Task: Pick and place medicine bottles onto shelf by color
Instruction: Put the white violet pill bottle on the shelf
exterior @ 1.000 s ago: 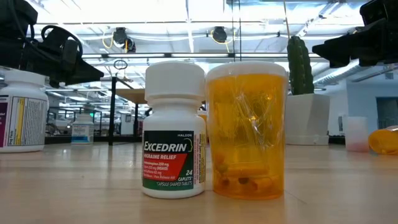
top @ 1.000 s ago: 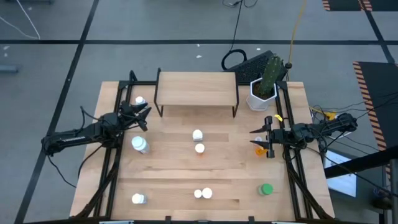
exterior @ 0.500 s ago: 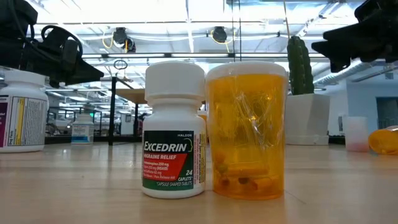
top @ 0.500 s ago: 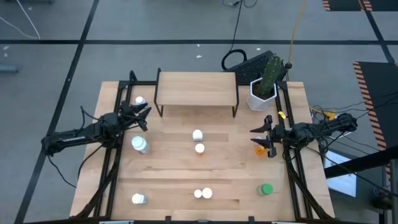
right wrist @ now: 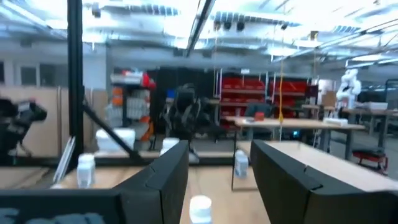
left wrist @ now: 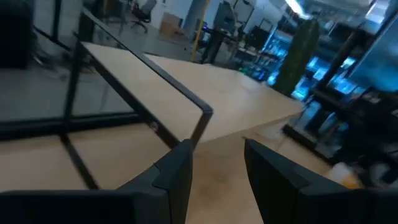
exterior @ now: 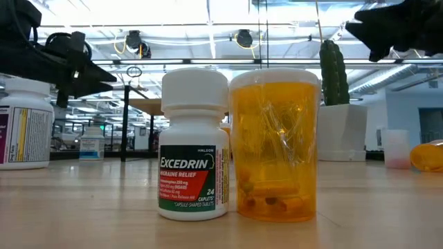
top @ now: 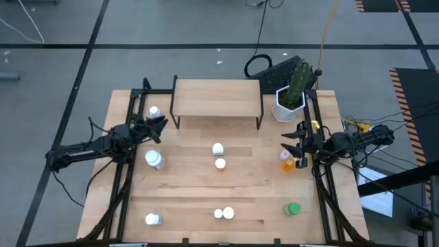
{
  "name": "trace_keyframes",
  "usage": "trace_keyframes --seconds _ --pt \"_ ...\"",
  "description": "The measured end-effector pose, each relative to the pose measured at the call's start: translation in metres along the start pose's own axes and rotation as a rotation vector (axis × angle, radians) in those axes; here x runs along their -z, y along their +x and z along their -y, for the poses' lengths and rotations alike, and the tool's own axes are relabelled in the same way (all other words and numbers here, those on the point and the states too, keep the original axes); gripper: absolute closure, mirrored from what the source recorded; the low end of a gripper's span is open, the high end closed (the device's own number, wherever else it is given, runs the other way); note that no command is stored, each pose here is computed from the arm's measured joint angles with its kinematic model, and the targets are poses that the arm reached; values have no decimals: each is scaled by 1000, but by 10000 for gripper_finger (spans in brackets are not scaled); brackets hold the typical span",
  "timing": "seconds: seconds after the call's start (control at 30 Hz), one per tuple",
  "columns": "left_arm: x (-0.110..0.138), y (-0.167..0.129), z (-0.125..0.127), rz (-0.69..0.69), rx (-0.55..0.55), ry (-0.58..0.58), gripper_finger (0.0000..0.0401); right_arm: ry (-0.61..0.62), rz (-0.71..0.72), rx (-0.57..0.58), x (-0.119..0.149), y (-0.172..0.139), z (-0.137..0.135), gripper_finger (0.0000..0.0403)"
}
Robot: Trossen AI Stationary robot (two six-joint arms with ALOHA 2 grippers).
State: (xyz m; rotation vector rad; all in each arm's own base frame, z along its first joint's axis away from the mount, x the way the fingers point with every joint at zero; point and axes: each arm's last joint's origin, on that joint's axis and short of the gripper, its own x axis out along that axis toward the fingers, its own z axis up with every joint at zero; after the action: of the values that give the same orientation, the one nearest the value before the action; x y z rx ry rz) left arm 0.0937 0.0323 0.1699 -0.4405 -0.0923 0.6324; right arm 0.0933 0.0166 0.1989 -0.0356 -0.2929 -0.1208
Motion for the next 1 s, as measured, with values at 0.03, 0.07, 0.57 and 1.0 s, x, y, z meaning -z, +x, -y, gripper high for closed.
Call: trace_keyframes --seconds 0.03,0.07,0.57,1.0 --pt "0 0 1 -12 29 -4 254 -3 18 11 -2 0 0 236" --pt "0 0 2 -29 78 31 254 -4 33 46 -4 1 2 236" --pt "-94 -32 56 -385 473 319 254 -51 49 303 -2 19 17 205" --pt "-70 -23 58 -1154 155 124 254 -56 -28 246 10 42 22 88"
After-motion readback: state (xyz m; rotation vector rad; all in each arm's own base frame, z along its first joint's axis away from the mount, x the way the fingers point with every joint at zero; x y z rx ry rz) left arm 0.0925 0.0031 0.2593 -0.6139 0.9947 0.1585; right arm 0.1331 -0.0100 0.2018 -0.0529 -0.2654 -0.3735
